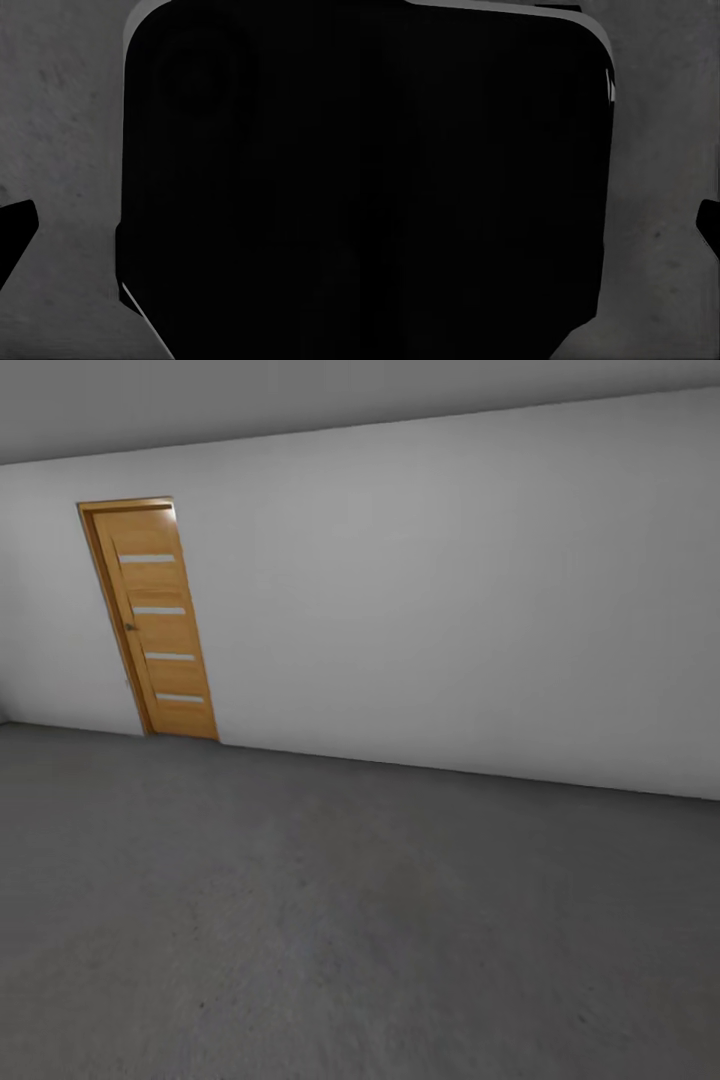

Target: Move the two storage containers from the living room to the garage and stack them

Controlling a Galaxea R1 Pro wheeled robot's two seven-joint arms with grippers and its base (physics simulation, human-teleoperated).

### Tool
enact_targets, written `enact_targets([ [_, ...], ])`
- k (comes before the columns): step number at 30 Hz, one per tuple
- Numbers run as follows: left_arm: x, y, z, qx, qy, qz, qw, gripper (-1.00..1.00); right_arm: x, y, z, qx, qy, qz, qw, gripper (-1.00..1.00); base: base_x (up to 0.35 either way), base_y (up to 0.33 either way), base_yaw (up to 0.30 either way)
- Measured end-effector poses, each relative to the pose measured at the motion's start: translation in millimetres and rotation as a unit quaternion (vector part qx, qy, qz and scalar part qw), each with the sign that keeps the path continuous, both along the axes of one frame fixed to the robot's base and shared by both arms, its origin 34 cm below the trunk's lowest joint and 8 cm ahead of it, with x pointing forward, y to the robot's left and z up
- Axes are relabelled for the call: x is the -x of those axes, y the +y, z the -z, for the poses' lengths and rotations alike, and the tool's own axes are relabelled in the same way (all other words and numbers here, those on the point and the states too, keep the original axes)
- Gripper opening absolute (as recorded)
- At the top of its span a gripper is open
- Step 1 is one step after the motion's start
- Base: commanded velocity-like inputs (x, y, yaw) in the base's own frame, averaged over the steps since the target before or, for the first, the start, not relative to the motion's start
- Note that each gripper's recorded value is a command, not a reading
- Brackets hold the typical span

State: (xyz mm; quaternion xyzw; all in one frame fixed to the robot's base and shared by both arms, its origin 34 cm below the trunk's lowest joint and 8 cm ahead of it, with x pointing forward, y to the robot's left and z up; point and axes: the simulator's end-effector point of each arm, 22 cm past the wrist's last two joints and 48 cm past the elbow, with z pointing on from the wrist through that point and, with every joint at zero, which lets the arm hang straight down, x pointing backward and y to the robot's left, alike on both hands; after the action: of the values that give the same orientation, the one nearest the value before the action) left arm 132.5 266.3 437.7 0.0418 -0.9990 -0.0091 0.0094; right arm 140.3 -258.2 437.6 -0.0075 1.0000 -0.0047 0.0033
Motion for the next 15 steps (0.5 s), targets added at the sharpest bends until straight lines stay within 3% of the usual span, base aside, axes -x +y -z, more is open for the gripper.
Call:
enact_targets([
  [15,0.0,-3.0,0.0,0.002,0.000,-0.004,1.0000,1.00,-0.6,0.4,0.0,0.000,-0.001,-0.003,1.0000,1.00,0.000,0.000,0.277],
])
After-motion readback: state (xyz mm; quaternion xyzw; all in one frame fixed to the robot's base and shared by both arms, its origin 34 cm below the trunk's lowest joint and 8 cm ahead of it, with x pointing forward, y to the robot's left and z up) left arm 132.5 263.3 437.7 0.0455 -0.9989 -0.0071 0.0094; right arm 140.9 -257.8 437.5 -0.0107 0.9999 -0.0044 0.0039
